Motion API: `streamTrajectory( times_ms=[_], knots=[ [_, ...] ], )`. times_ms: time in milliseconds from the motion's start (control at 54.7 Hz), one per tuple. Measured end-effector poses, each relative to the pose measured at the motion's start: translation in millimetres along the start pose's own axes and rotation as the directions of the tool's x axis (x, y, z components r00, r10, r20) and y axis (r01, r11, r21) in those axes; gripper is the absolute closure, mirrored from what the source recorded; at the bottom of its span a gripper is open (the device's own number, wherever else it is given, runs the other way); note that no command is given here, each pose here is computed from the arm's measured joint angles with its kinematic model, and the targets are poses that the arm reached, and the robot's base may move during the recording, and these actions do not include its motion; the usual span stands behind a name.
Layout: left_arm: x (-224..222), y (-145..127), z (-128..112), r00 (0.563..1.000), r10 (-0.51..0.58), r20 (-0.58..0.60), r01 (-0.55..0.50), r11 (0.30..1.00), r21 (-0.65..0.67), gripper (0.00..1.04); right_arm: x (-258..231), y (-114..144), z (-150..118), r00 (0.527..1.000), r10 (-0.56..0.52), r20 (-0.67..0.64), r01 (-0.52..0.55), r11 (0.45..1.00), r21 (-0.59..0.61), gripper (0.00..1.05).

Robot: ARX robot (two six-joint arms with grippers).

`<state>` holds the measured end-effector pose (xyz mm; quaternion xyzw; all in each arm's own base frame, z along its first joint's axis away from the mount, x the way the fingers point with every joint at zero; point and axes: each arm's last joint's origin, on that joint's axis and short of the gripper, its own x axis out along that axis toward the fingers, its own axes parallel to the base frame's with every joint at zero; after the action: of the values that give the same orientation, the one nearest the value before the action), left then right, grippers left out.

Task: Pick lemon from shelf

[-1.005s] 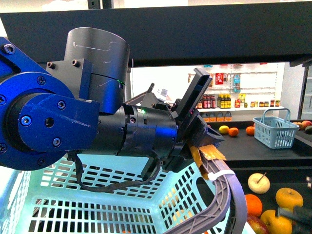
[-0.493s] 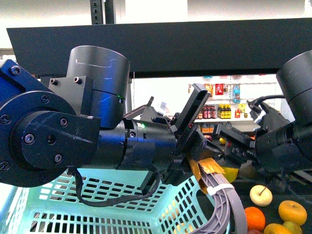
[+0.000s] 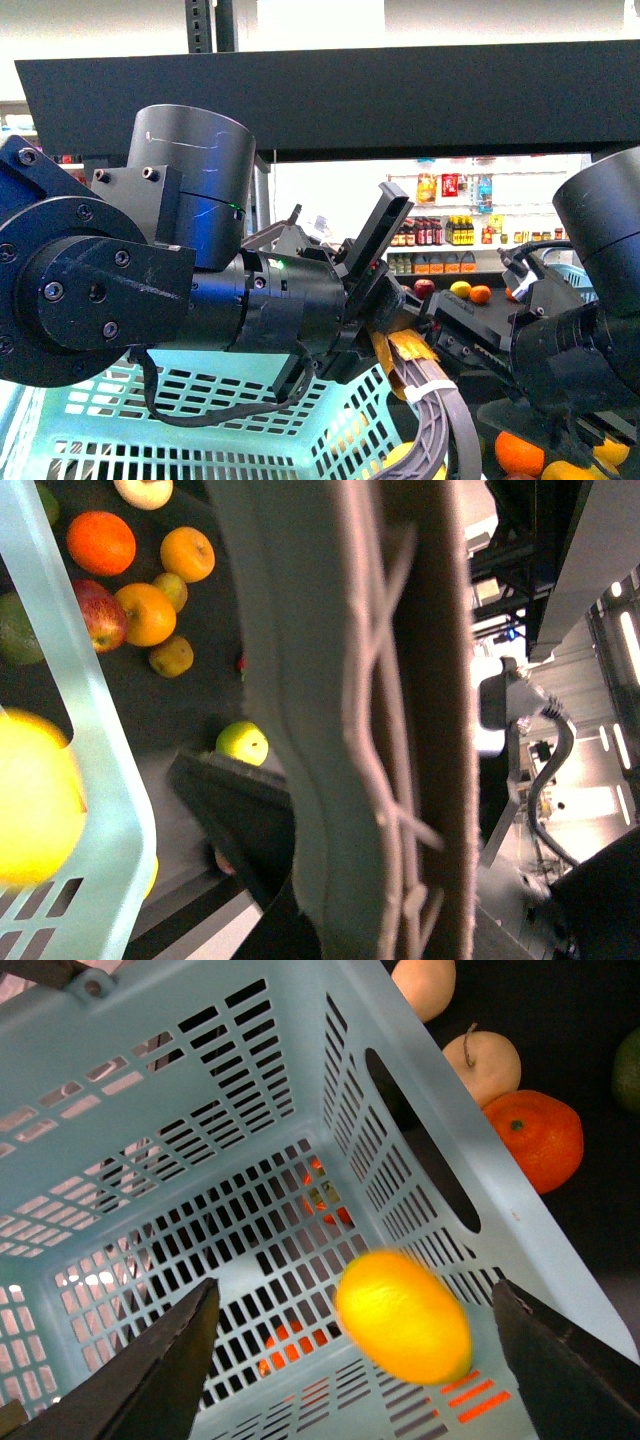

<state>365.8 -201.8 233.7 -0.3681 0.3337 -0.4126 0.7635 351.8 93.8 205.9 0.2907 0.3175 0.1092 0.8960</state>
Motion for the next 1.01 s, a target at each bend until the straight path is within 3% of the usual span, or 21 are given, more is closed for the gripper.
streamTrajectory(
  times_ms=[91,256,274,402,603,749,1005],
  knots=[
    [-0.4,0.3,0.6,1.0,0.0,0.001,0.0,1.0,-0.007,0.97,0.4,-3.2,-4.7,1.0,-0.007,-0.014,0.007,1.0,-0.012,0.07],
    [-0.3,0.2,0.4,1.0,-0.001,-0.001,0.001,1.0,-0.005,0.97,-3.4,-10.4,-0.3,1.0,-0.023,0.006,0.023,0.999,-0.028,0.08],
    [2.9,-3.5,-3.9,0.999,-0.025,-0.032,0.025,1.0,-0.011,0.97,-36.1,-34.7,30.6,0.984,-0.089,0.154,0.096,0.994,-0.043,0.08],
    [4.8,-5.6,-5.8,0.999,-0.029,-0.037,0.028,1.0,-0.004,0.97,-48.0,-64.7,27.1,0.98,-0.138,0.141,0.143,0.99,-0.022,0.08],
    [3.0,-3.6,-3.1,1.0,-0.017,-0.019,0.016,1.0,-0.005,0.97,-59.1,-128.9,-5.6,0.933,-0.354,0.059,0.348,0.932,0.098,0.08],
    [4.2,-4.9,-4.9,0.999,-0.027,-0.034,0.027,1.0,-0.005,0.97,-44.8,-170.5,-62.8,0.863,-0.494,-0.108,0.505,0.85,0.15,0.08],
    [4.1,-4.8,-4.8,0.999,-0.026,-0.033,0.026,1.0,-0.007,0.97,-18.5,-193.6,-105.9,0.766,-0.594,-0.245,0.636,0.757,0.152,0.08]
  ],
)
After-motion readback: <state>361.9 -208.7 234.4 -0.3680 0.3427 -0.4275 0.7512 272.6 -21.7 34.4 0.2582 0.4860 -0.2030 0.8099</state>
